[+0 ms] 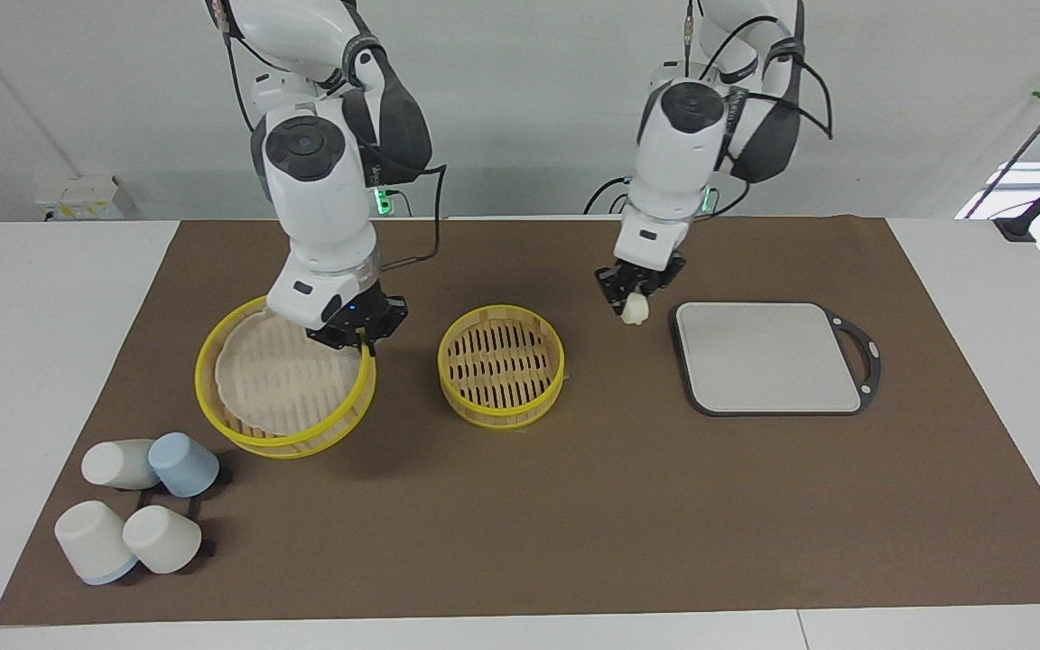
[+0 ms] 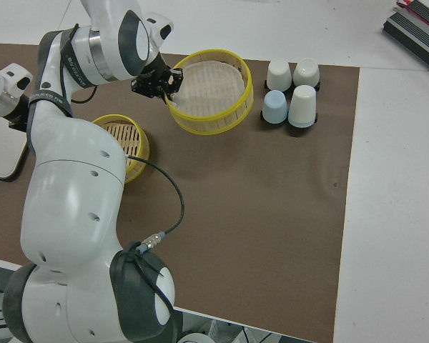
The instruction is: Place bun in steamer
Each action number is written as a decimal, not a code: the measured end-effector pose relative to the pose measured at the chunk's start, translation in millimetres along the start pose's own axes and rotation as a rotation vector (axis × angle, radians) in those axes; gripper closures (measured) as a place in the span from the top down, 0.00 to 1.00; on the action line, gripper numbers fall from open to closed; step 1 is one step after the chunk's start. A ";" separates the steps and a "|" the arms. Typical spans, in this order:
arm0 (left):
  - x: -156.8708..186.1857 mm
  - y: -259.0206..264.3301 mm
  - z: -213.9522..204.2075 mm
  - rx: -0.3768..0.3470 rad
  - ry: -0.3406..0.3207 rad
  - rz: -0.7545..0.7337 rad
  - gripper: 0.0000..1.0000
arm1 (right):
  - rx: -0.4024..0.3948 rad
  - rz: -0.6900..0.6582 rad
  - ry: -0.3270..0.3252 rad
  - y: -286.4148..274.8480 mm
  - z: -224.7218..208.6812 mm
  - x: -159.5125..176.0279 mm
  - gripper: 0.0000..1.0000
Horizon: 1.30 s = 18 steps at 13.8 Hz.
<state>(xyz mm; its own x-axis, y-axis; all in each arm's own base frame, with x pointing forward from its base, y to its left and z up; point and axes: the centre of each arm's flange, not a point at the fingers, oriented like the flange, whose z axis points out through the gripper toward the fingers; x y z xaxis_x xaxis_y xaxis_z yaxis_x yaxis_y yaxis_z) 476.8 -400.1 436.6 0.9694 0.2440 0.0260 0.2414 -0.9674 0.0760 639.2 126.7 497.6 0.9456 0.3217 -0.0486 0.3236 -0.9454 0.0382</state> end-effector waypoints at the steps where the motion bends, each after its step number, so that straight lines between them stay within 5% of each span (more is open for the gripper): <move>1: -9.8 11.5 17.7 0.006 -0.008 0.012 0.41 | 0.002 -0.003 -0.002 0.2 1.1 -0.3 0.09; 5: -39.0 48.5 99.2 0.019 0.021 0.029 0.41 | 0.008 -0.014 -0.011 -7.2 5.4 -1.1 0.09; 8: -37.5 49.9 115.5 0.020 0.025 0.029 0.43 | 0.009 -0.015 -0.014 -7.6 6.4 -2.1 0.09; 11: -34.4 49.3 112.7 0.017 0.031 0.025 0.64 | 0.009 -0.016 -0.013 -8.2 5.9 -2.2 0.09; 14: -27.4 46.8 97.2 0.017 0.038 0.012 0.99 | 0.009 -0.018 -0.012 -9.7 5.5 -2.2 0.09; 18: 21.5 -6.5 0.1 0.041 0.050 -0.079 1.00 | 0.011 -0.024 0.024 -25.5 1.7 3.0 0.09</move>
<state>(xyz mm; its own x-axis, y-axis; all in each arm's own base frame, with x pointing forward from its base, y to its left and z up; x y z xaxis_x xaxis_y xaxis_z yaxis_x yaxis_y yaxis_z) 496.1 -388.5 436.6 0.9441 0.3219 0.0708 0.3199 -0.9467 0.0389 633.7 151.7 494.8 0.9381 0.3455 -0.0258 0.3461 -0.9378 0.0261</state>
